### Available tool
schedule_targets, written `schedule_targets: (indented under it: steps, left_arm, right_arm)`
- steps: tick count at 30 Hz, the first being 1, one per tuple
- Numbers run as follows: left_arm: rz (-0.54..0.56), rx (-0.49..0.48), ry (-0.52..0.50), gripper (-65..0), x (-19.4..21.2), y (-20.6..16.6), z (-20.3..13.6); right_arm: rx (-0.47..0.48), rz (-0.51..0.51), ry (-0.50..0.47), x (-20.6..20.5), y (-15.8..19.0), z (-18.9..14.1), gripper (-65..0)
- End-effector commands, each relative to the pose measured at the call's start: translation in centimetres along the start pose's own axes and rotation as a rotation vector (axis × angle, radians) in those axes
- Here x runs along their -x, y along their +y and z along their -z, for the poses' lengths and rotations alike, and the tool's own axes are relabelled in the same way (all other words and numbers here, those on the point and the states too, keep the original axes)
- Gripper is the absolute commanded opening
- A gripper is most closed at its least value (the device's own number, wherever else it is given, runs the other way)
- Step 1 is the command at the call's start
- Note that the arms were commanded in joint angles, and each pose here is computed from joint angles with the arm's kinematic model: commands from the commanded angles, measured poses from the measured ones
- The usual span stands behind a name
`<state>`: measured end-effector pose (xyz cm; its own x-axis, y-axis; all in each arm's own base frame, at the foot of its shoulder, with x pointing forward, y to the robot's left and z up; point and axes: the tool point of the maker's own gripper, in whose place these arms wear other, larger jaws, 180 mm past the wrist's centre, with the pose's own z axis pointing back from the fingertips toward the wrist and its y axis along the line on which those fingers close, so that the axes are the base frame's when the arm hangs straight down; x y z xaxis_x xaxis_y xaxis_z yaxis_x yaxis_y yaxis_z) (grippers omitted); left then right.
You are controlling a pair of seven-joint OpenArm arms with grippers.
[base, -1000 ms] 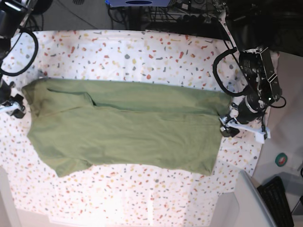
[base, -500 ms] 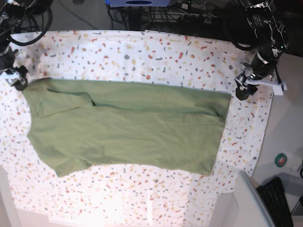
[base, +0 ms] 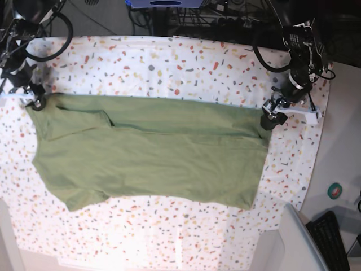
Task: Layout the t-shirt on the table in an organized manner, then fold the t-shirt properly
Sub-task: 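Lift the shirt edge with both grippers and fold it over the shirt, then drag the folded shirt edge with both grippers away from the cloth center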
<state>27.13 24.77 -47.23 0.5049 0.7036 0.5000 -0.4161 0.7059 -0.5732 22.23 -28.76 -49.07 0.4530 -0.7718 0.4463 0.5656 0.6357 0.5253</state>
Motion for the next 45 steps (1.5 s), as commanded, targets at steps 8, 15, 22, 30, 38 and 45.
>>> schedule_targets:
  steps: [8, 15, 22, 30, 38, 45]
  left_arm:
    - [-0.004, 0.013, 0.031, -23.9, 2.5, -0.6, 2.0]
    - [-0.015, -0.011, 0.056, -65.0, 2.6, 0.5, 2.4]
    - [0.023, -0.026, 0.082, -65.0, 2.6, 1.5, 0.9]
    - [0.157, -0.024, 0.12, -65.0, 3.6, 1.4, -4.4]
    - [0.189, -0.061, 0.159, -65.0, 5.9, 3.1, -7.6]
    - [0.188, -0.062, 0.162, -65.0, 6.0, 3.1, -7.6]
  right_arm:
    - [0.001, 0.026, 0.017, -0.9, -1.1, 1.3, -32.7]
    - [-0.103, -0.054, 0.057, -0.9, -0.3, 1.8, -54.6]
    - [-0.083, -0.082, 0.095, -0.7, -1.5, 1.1, -65.0]
    - [-0.011, -0.227, 0.096, -1.4, -3.9, -3.5, -65.0]
    - [0.052, -0.264, 0.13, 0.1, -6.7, -6.1, -65.0]
    - [0.056, -0.243, 0.153, 1.7, -7.0, -6.4, -65.0]
